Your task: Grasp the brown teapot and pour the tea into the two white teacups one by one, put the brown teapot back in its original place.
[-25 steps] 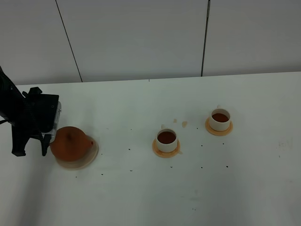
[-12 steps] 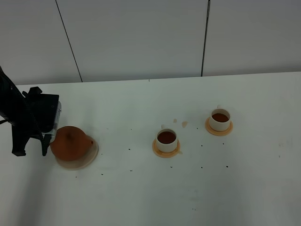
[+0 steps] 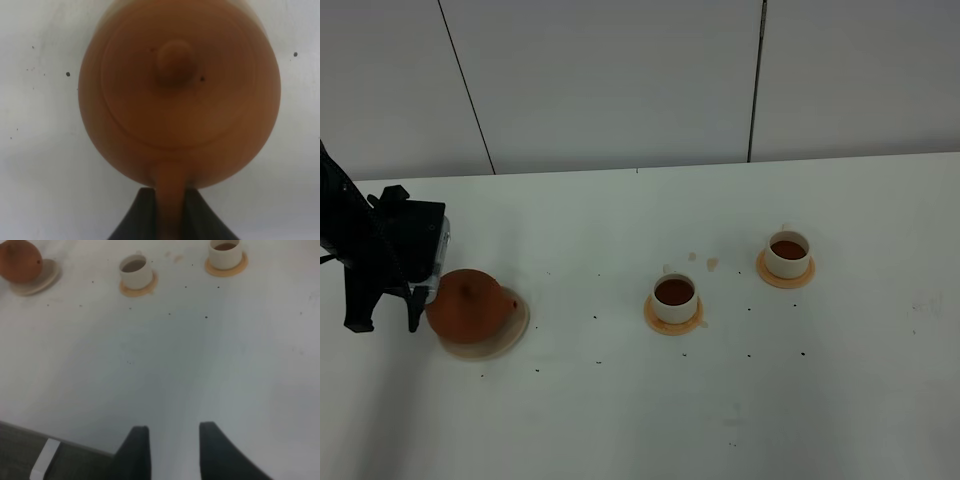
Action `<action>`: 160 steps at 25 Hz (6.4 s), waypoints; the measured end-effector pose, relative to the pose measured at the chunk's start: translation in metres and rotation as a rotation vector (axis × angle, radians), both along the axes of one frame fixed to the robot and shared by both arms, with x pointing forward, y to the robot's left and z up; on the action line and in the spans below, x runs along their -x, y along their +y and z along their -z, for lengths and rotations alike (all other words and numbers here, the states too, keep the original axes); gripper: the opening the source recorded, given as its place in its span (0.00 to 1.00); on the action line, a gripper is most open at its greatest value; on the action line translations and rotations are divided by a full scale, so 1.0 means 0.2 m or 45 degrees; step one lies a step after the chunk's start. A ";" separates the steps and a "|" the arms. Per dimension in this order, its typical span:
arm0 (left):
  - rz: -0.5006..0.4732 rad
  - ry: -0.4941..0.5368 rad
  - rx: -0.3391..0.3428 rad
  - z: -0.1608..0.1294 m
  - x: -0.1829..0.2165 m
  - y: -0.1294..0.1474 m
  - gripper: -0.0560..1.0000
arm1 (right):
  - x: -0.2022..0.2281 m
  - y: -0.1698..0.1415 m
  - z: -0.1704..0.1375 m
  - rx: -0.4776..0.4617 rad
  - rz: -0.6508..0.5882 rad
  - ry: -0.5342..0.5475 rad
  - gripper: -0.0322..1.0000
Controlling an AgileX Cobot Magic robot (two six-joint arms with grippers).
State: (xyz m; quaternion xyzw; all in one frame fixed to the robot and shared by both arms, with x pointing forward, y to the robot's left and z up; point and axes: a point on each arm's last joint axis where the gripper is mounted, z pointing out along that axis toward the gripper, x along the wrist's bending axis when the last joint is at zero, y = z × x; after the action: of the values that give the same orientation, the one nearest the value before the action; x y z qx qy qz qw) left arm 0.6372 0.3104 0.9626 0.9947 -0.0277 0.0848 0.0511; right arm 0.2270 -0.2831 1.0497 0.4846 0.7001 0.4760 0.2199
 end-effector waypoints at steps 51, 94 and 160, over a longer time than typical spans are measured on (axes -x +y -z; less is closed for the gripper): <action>-0.027 0.078 0.015 0.07 0.00 0.00 0.46 | 0.00 0.00 0.00 0.000 0.000 0.000 0.26; -0.898 -0.424 0.005 -1.08 0.87 0.06 0.22 | 0.00 0.00 0.00 0.000 0.000 0.000 0.26; -1.779 -0.732 0.934 -0.42 2.01 -0.04 0.23 | 0.00 0.00 0.00 -0.003 -0.002 0.001 0.26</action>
State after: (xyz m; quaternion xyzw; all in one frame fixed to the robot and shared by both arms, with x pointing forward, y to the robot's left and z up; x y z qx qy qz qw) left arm 0.2360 0.3019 1.0464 0.6430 0.6121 0.3508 0.2980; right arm 0.2269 -0.2829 1.0498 0.4845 0.7001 0.4768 0.2187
